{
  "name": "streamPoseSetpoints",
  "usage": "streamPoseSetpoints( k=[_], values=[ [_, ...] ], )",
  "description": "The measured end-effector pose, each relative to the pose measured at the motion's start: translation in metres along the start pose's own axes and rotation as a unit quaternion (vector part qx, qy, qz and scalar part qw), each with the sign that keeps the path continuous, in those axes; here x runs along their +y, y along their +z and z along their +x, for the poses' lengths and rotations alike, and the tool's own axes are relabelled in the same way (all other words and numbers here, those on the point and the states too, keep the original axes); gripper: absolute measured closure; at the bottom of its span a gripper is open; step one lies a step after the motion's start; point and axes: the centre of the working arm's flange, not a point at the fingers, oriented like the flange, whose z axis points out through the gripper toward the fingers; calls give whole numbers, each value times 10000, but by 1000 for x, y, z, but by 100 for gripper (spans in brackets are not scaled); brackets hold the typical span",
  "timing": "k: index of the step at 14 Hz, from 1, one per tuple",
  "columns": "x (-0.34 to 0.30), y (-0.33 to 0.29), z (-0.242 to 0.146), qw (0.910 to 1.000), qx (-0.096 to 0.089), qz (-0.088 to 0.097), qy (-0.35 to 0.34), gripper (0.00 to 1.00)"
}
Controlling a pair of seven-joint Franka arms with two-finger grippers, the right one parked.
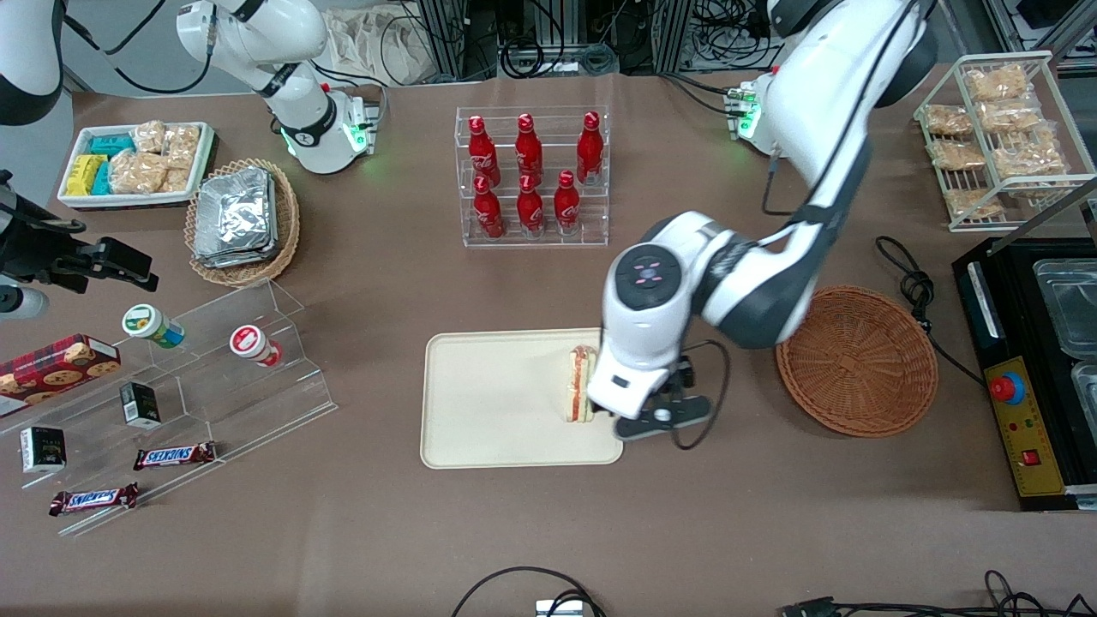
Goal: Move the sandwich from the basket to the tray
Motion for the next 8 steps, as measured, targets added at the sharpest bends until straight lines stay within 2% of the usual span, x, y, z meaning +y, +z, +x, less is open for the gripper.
streamPoseSetpoints(
  k=[5,8],
  values=[
    [-76,-64,47,9986,14,157,-512,0],
    [-121,-90,63,9990,-309,228,-242,0]
  ],
)
